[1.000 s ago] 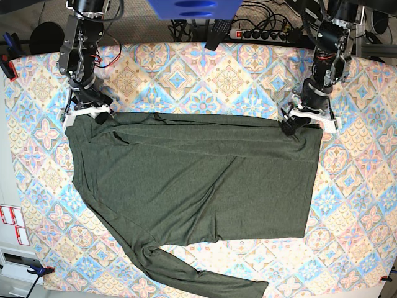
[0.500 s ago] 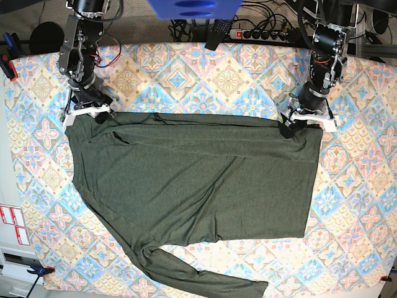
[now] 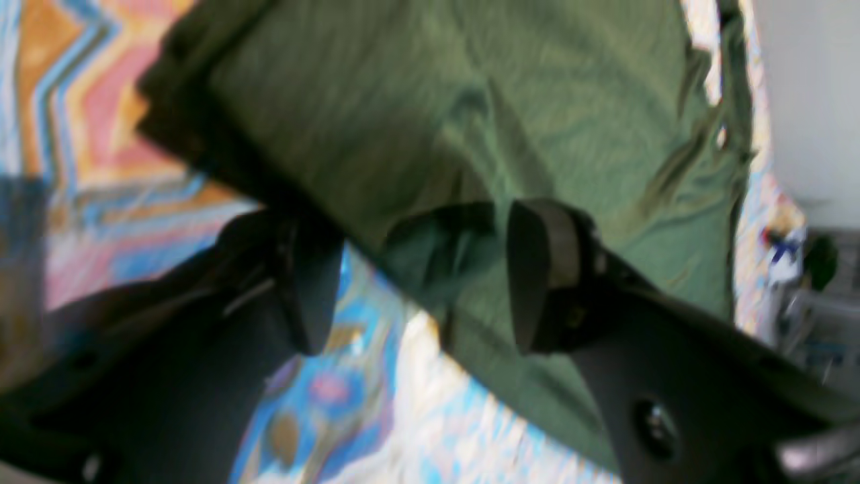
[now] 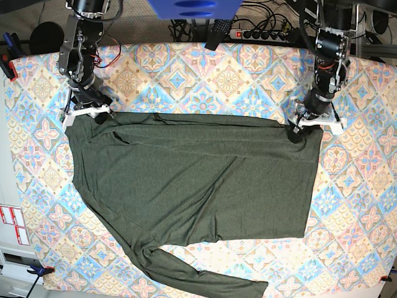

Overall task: Fold the T-shirt properly
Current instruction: 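Release and regrasp the shoulder corner with the left gripper, then pull both held corners apart to stretch the shirt's shoulder edge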

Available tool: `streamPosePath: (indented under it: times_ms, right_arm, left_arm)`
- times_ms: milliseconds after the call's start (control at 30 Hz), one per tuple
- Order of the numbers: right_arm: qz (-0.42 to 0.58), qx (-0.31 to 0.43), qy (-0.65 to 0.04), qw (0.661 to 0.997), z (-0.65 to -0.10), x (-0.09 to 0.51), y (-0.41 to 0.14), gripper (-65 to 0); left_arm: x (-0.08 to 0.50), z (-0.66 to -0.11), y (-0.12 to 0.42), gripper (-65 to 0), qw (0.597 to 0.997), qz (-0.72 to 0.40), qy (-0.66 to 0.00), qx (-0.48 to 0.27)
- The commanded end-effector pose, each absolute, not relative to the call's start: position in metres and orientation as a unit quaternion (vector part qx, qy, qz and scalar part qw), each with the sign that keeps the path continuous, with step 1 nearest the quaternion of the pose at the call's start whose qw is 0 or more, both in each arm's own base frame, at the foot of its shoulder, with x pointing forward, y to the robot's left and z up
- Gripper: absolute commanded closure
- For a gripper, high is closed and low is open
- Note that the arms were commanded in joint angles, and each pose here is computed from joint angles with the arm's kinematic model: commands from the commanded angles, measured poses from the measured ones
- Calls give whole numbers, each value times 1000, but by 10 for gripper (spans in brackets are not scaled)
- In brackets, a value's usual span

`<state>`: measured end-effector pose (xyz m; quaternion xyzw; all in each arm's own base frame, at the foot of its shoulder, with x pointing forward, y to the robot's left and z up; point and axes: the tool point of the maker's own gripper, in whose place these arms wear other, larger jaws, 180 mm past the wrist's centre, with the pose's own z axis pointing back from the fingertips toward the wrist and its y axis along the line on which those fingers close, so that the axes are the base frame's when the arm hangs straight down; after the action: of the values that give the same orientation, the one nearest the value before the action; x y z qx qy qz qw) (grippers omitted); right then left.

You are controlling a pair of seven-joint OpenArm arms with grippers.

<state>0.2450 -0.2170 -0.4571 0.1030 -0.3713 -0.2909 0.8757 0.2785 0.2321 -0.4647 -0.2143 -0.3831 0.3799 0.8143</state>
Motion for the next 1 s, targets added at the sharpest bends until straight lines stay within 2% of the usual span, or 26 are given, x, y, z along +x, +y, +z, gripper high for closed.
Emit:
streamPosePath:
  times_ms: [0, 200, 267, 333, 467, 533, 700, 967]
  right_arm:
    - [-283, 103, -392, 869, -446, 254, -220, -181]
    - [-284, 103, -391, 869, -447, 253, -221, -181]
    - [-284, 102, -391, 869, -447, 253, -222, -181]
    - [-285, 102, -392, 869, -447, 253, -222, -181]
    - [-292, 95, -389, 869, -450, 246, -228, -184]
    - [-305, 84, -383, 868, -452, 236, -239, -188]
    - [-326, 63, -382, 862, -453, 223, -260, -245]
    - [-340, 56, -383, 857, -454, 221, -270, -275]
  left_arm:
    - [279, -469, 234, -384, 821, 380, -371, -207]
    - [282, -479, 221, -382, 823, 390, -349, -221]
    - [282, -479, 219, -347, 823, 389, -348, -223]
    - [282, -479, 219, -257, 823, 389, -349, -223]
    - [281, -479, 221, 0, 825, 386, -349, -220]
    - [280, -480, 222, 0, 825, 387, -348, -219]
    - [279, -480, 226, 0, 828, 384, -349, -214]
    - [274, -482, 227, 0, 830, 384, -345, -211]
